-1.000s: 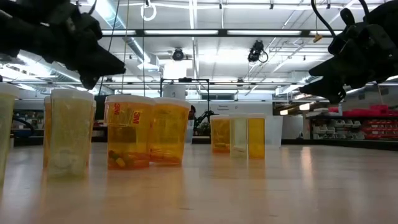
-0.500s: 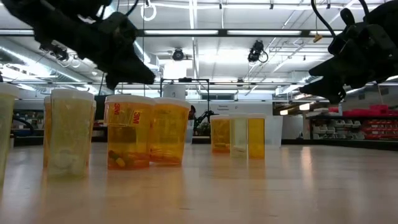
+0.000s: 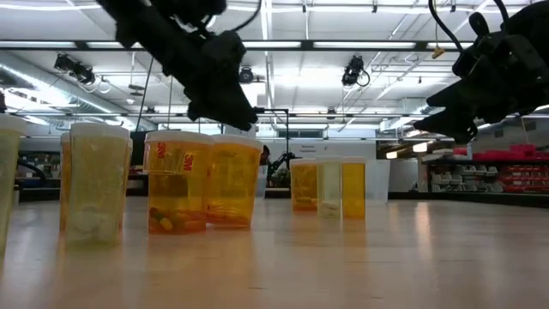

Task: Pick and place medicine bottles into bin by pill shape (circle, oval)
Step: Put the big orange pill bottle into the left transparent bin

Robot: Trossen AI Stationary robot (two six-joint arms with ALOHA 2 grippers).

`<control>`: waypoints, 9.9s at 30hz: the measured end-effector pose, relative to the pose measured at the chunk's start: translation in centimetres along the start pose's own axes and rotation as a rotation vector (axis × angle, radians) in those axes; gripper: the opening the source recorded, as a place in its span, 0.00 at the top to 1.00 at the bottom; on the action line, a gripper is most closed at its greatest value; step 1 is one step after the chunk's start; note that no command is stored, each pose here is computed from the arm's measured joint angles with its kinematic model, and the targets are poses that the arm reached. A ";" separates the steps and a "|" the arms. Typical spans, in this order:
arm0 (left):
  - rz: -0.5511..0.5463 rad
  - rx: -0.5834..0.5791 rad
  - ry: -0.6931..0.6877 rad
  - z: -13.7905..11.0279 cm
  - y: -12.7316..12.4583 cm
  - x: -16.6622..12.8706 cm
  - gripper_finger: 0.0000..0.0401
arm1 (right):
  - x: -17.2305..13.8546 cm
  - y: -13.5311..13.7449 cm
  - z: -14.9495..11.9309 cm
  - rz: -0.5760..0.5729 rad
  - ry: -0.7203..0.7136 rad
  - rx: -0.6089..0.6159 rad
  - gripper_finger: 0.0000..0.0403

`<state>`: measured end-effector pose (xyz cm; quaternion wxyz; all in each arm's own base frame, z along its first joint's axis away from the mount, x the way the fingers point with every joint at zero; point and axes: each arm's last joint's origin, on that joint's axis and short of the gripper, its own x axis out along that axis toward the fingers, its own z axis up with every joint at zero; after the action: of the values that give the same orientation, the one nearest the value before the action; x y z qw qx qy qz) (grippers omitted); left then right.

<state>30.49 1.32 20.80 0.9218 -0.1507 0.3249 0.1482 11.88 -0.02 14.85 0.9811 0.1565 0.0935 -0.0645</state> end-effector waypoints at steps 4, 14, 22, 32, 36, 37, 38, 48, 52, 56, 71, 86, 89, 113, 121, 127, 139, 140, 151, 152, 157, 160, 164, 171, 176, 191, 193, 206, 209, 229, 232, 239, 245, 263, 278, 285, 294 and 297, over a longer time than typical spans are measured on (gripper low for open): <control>-0.031 0.023 0.113 1.1 -0.2 1.0 0.49 | 0.0 0.0 0.0 0.000 0.001 0.000 0.24; -0.019 0.119 0.319 3.2 -1.3 4.0 0.32 | 0.0 0.0 -0.1 -0.004 0.013 -0.002 0.24; -0.060 0.201 0.457 4.5 -2.4 6.8 0.31 | 0.0 -0.1 -0.2 -0.007 0.022 -0.003 0.24; -0.089 0.247 0.491 4.9 -3.1 9.4 0.31 | 0.0 -0.1 -0.4 -0.012 0.037 -0.005 0.24; -0.088 0.256 0.488 4.8 -3.0 9.7 0.31 | 0.0 -0.1 -0.4 -0.014 0.042 -0.006 0.24; -0.092 0.261 0.473 4.9 -3.1 9.8 0.31 | 0.0 -0.1 -0.4 -0.015 0.044 -0.006 0.24; -0.094 0.266 0.470 4.9 -3.1 9.8 0.31 | 0.0 -0.1 -0.4 -0.015 0.043 -0.006 0.24; -0.121 0.289 0.383 5.3 -3.5 10.3 0.31 | 0.0 -0.2 -0.5 -0.017 0.051 -0.007 0.24; -0.128 0.302 0.359 5.5 -3.6 10.3 0.31 | 0.0 -0.2 -0.5 -0.018 0.051 -0.007 0.24; -0.132 0.304 0.344 5.4 -3.8 10.7 0.31 | 0.0 -0.2 -0.5 -0.017 0.051 -0.007 0.24; -0.132 0.313 0.373 4.3 -4.1 11.9 0.32 | 0.0 -0.2 -0.5 -0.018 0.052 -0.007 0.24; -0.124 0.313 0.396 4.3 -3.5 11.9 0.50 | 0.0 -0.2 -0.5 -0.018 0.052 -0.007 0.24; -0.117 0.306 0.397 4.5 -3.1 11.9 0.48 | 0.0 -0.2 -0.5 -0.018 0.052 -0.007 0.24; -0.069 0.241 0.306 9.1 0.2 6.9 0.48 | 0.0 -0.2 -0.5 -0.019 0.056 -0.008 0.24; 0.020 0.249 0.278 12.1 1.9 5.4 0.45 | 0.0 -0.2 -0.6 -0.020 0.059 -0.008 0.24; 0.054 0.246 0.221 15.0 4.0 4.0 0.48 | 0.0 -0.2 -0.6 -0.020 0.059 -0.008 0.24; 0.210 0.134 0.344 15.3 12.4 2.5 0.46 | 0.0 -0.2 -0.6 -0.020 0.058 -0.008 0.24; 0.221 0.119 0.356 15.1 13.1 2.5 0.47 | 0.0 -0.2 -0.6 -0.020 0.058 -0.008 0.24; 0.318 -0.013 0.373 12.7 19.8 2.7 0.45 | 0.0 -0.2 -0.6 -0.020 0.058 -0.008 0.24; 0.327 -0.030 0.359 12.5 20.2 2.8 0.46 | 0.0 -0.2 -0.6 -0.020 0.058 -0.008 0.24; 0.356 -0.085 0.301 11.6 21.8 3.4 0.48 | 0.0 -0.2 -0.6 -0.020 0.058 -0.008 0.24; 0.361 -0.113 0.298 10.9 22.0 3.8 0.46 | 0.0 -0.2 -0.6 -0.020 0.058 -0.008 0.24; 0.368 -0.148 0.297 10.7 22.2 3.8 0.45 | 0.0 -0.2 -0.6 -0.020 0.058 -0.008 0.24; 0.384 -0.266 0.205 11.2 22.3 4.4 0.48 | 0.0 -0.2 -0.6 -0.020 0.058 -0.008 0.24; 0.384 -0.309 0.238 10.4 22.4 5.8 0.45 | 0.0 -0.2 -0.6 -0.020 0.058 -0.008 0.24; 0.423 -0.359 0.244 9.5 23.0 7.5 0.46 | 0.0 -0.2 -0.6 -0.020 0.058 -0.008 0.24; 0.431 -0.350 0.232 9.6 22.7 7.6 0.45 | 0.0 -0.2 -0.6 -0.020 0.058 -0.008 0.24; 0.450 -0.321 0.245 9.2 22.2 8.7 0.45 | 0.0 -0.2 -0.6 -0.020 0.058 -0.008 0.24; 0.449 -0.322 0.261 8.8 22.3 9.2 0.43 | 0.0 -0.2 -0.6 -0.020 0.058 -0.008 0.24; 0.414 -0.254 0.287 9.2 22.3 9.2 0.27 | 0.0 -0.2 -0.6 -0.020 0.058 -0.008 0.24; 0.414 -0.249 0.278 10.0 22.2 8.9 0.27 | 0.0 -0.2 -0.6 -0.020 0.058 -0.008 0.24; 0.414 -0.216 0.288 12.2 21.9 7.6 0.27 | 0.0 -0.2 -0.6 -0.020 0.058 -0.008 0.24; 0.401 -0.156 0.317 14.4 21.0 6.1 0.27 | 0.0 -0.2 -0.6 -0.020 0.058 -0.008 0.24; 0.017 0.266 0.666 12.8 7.6 5.6 0.27 | 0.0 -0.2 -0.6 -0.020 0.058 -0.008 0.24; -0.039 0.328 0.738 10.8 -1.5 3.1 0.27 | 0.0 -0.2 -0.6 -0.020 0.059 -0.008 0.24; -0.061 0.349 0.747 9.7 -4.5 2.8 0.27 | 0.0 -0.2 -0.6 -0.020 0.058 -0.008 0.24; -0.062 0.326 0.747 8.8 -6.9 2.3 0.27 | 0.0 -0.2 -0.6 -0.020 0.059 -0.008 0.24; -0.065 0.323 0.748 8.4 -7.8 2.2 0.27 | 0.0 -0.2 -0.6 -0.020 0.058 -0.008 0.24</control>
<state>39.63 -2.22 27.06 0.7562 -0.0575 0.6518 0.0009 11.76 -0.02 14.27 0.9779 0.1535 0.1238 -0.0693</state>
